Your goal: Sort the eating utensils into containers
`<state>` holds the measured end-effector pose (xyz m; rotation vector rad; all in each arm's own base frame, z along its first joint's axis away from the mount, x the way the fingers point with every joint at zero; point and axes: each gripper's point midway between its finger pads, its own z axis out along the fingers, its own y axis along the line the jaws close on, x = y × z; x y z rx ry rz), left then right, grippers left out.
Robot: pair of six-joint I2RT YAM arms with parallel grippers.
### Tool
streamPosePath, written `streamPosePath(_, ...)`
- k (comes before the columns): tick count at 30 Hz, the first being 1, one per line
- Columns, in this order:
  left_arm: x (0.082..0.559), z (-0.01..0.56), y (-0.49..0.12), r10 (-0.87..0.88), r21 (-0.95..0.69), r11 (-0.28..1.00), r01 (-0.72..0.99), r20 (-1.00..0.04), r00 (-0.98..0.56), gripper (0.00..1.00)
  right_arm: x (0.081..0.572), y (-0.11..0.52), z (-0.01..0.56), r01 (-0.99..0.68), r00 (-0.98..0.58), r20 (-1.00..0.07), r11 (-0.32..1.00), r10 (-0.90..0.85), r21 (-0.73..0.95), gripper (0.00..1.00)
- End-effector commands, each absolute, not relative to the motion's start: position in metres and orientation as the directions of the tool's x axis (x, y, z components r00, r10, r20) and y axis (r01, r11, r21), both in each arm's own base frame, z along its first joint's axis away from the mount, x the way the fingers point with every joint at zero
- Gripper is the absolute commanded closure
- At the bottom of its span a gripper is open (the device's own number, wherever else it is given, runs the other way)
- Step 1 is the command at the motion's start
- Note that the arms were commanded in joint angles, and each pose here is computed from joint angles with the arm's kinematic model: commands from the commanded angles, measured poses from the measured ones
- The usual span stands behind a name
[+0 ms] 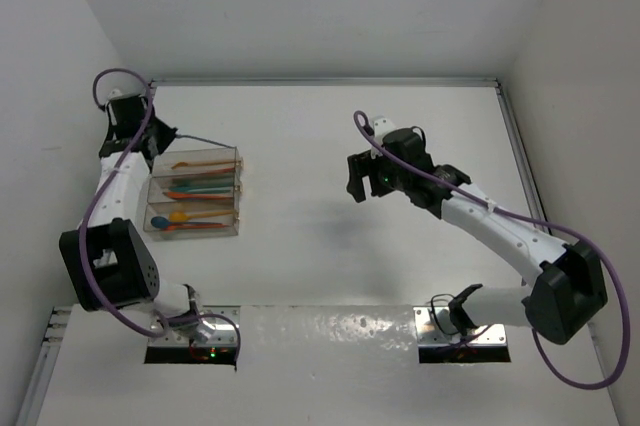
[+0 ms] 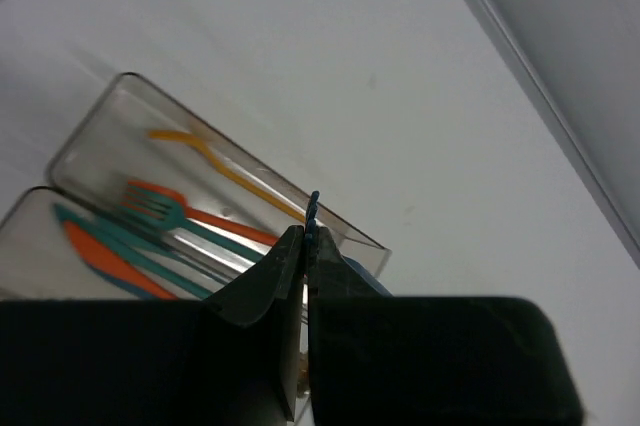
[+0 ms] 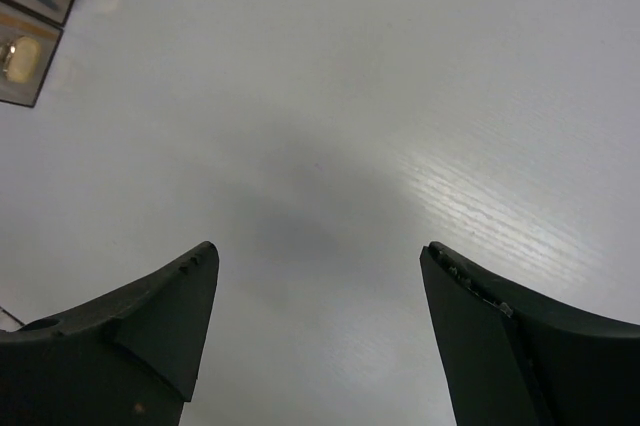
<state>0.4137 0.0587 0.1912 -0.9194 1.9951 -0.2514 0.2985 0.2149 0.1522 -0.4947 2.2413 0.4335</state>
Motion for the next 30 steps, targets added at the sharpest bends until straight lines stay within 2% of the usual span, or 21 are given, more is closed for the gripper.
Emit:
streamPosePath(1,0.398,0.172,0.092,-0.734,-0.485,0.638,-0.599,-0.617,-0.283,1.0,0.294,0.203,0.151,-0.464,-0.604,-0.765,0.879,-0.224,0.109,0.19)
streamPosePath(9,0.409,0.139,0.116,-0.77,-0.479,0.569,-0.669,-0.595,-0.229,1.0,0.281,0.195,0.14,-0.472,-0.617,-0.746,0.876,-0.25,0.097,0.18)
streamPosePath(16,0.419,0.104,0.103,-0.807,-0.493,0.558,-0.667,-0.512,-0.296,1.0,0.272,0.186,0.132,-0.461,-0.636,-0.726,0.883,-0.263,0.084,0.18)
streamPosePath(18,0.416,0.101,0.1,-0.81,-0.492,0.557,-0.669,-0.501,-0.306,0.87,0.271,0.184,0.132,-0.455,-0.637,-0.725,0.887,-0.26,0.081,0.18)
streamPosePath(19,0.414,0.103,0.099,-0.808,-0.494,0.561,-0.664,-0.502,-0.309,0.74,0.272,0.182,0.132,-0.444,-0.636,-0.727,0.893,-0.256,0.074,0.17)
streamPosePath(20,0.413,0.107,0.097,-0.806,-0.498,0.566,-0.657,-0.504,-0.311,0.67,0.272,0.18,0.134,-0.439,-0.634,-0.731,0.896,-0.253,0.071,0.17)
streamPosePath(21,0.413,0.115,0.095,-0.799,-0.507,0.577,-0.641,-0.513,-0.314,0.53,0.272,0.179,0.135,-0.432,-0.631,-0.736,0.899,-0.246,0.071,0.16)
streamPosePath(25,0.41,0.148,0.081,-0.767,-0.514,0.623,-0.589,-0.547,-0.335,0.34,0.277,0.169,0.142,-0.377,-0.623,-0.751,0.925,-0.218,0.044,0.14)
streamPosePath(28,0.402,0.178,0.049,-0.7,-0.484,0.705,-0.518,-0.593,-0.398,0.27,0.281,0.152,0.154,-0.298,-0.6,-0.778,0.955,-0.184,0.003,0.08)
streamPosePath(30,0.397,0.206,0.033,-0.617,-0.425,0.774,-0.47,-0.672,-0.408,0.26,0.281,0.144,0.158,-0.262,-0.591,-0.788,0.965,-0.172,-0.014,0.04)
